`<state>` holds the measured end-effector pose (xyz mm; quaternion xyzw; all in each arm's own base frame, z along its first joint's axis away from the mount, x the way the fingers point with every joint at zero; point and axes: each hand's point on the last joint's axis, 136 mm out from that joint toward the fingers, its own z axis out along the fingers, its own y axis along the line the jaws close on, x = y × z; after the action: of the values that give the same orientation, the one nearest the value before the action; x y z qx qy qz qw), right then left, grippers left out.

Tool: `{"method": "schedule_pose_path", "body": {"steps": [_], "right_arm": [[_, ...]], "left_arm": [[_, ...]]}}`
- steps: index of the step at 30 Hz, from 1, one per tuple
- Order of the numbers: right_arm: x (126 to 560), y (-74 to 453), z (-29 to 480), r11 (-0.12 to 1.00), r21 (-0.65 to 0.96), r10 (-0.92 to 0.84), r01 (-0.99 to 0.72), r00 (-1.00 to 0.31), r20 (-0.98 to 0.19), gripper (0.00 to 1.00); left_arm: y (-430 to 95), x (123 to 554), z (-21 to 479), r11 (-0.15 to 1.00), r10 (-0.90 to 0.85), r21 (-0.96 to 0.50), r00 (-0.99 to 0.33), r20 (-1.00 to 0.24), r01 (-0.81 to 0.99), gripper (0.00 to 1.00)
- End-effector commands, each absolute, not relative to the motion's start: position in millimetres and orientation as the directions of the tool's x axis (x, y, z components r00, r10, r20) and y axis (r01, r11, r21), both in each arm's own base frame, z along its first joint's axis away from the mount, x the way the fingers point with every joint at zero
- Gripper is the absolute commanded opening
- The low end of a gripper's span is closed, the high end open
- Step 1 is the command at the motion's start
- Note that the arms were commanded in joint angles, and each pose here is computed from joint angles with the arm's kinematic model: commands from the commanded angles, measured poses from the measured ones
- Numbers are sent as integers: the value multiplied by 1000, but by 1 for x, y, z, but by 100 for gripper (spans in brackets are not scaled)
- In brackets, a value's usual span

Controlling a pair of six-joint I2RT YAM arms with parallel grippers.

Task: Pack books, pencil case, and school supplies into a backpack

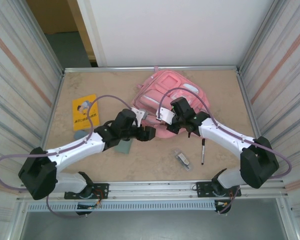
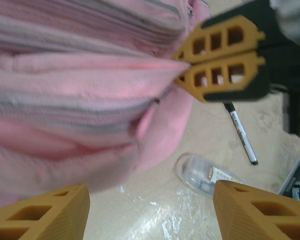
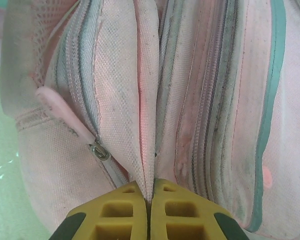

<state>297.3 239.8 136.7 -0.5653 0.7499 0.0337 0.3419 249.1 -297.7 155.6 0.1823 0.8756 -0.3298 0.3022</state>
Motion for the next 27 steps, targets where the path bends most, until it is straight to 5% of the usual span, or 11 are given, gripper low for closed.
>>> {"method": "schedule_pose_path", "body": {"steps": [1, 17, 27], "right_arm": [[292, 254, 175, 338, -307, -767, -890, -71, -637, 0], [292, 263, 177, 415, -101, -707, -904, -250, -662, 0], [290, 278, 179, 450, 114, -612, -886, -398, -683, 0]], "left_arm": [[-309, 260, 173, 681, 123, -469, -719, -684, 563, 66], [-333, 235, 170, 649, 185, -458, -710, -680, 607, 56], [-327, 225, 151, 822, 89, -366, -734, -673, 436, 45]]}}
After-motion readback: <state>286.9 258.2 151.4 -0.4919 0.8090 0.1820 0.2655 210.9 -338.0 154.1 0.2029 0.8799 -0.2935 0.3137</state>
